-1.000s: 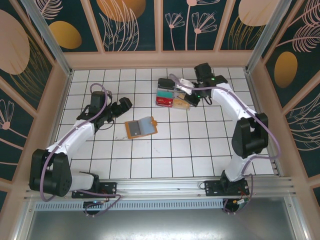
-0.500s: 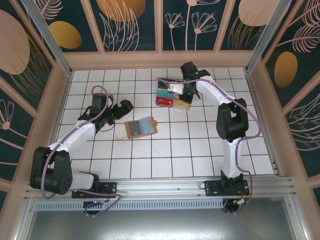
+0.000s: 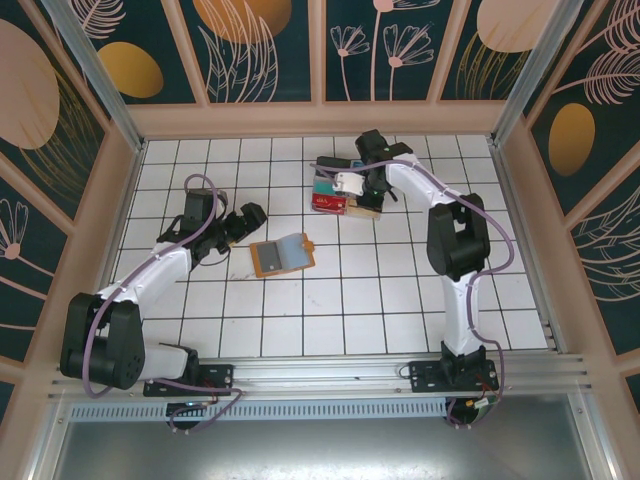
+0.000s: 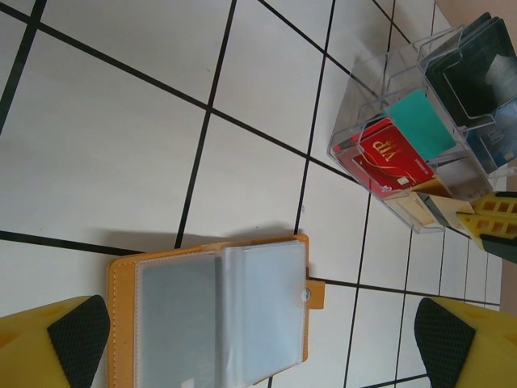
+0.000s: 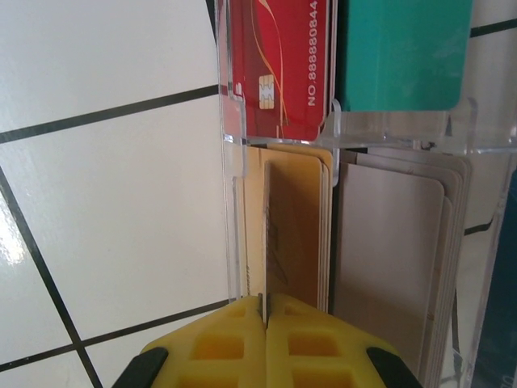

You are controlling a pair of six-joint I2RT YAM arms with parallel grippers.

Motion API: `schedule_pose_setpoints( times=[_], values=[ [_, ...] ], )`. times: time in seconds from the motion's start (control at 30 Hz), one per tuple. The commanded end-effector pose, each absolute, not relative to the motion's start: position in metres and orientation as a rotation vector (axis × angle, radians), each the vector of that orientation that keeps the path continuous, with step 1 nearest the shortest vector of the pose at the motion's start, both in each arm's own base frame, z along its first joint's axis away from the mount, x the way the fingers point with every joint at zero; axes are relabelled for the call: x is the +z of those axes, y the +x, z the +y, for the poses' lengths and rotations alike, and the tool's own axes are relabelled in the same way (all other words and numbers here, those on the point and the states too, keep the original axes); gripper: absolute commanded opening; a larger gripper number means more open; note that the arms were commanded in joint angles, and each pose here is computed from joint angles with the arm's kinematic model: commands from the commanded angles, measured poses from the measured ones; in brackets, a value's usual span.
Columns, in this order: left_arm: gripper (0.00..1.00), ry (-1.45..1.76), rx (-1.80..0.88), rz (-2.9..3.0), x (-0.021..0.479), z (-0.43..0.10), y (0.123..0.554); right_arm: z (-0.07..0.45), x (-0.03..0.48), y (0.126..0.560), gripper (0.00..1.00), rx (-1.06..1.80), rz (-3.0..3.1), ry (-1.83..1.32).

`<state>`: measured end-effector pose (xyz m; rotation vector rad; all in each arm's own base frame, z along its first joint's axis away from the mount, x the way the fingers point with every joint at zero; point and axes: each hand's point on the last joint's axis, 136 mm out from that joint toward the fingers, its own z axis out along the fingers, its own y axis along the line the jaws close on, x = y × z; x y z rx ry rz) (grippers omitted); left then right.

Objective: Take the credit cards out of the card holder

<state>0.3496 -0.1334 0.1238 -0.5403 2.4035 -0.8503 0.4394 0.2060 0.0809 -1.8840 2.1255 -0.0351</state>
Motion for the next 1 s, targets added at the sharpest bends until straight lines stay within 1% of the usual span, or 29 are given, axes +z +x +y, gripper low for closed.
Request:
schedule_pose_setpoints(
  times=[0.0, 0.23, 0.27, 0.3, 0.43, 0.67, 0.73, 0.8, 0.97],
  values=[
    [0.99, -0.555, -0.879, 2.398, 0.123, -0.133, 0.347, 0.211, 0.075, 0.443, 0.09, -0.044, 2.123, -1.913],
    [0.99, -0.557, -0.877, 2.402, 0.121, -0.132, 0.346, 0.210, 0.078, 0.446, 0.17, -0.064, 2.131, -1.895],
    [0.99, -0.554, -0.880, 2.403, 0.121, -0.133, 0.345, 0.210, 0.081, 0.448, 0.22, -0.076, 2.128, -1.884],
    [0.99, -0.552, -0.882, 2.404, 0.120, -0.133, 0.345, 0.210, 0.085, 0.450, 0.24, -0.089, 2.125, -1.870],
    [0.99, -0.549, -0.887, 2.400, 0.121, -0.134, 0.346, 0.212, 0.101, 0.453, 0.24, -0.093, 2.109, -1.834],
    [0.99, -0.570, -0.858, 2.389, 0.121, -0.129, 0.343, 0.226, 0.167, 0.447, 0.27, -0.010, 2.033, -1.636],
    [0.99, -0.583, -0.837, 2.388, 0.119, -0.125, 0.341, 0.231, 0.187, 0.446, 0.30, 0.004, 1.982, -1.539],
    [0.99, -0.595, -0.820, 2.387, 0.117, -0.122, 0.339, 0.235, 0.208, 0.443, 0.38, 0.018, 1.915, -1.434],
    [0.99, -0.620, -0.781, 2.378, 0.114, -0.115, 0.332, 0.249, 0.255, 0.422, 0.46, 0.137, 1.823, -1.112]
  ],
)
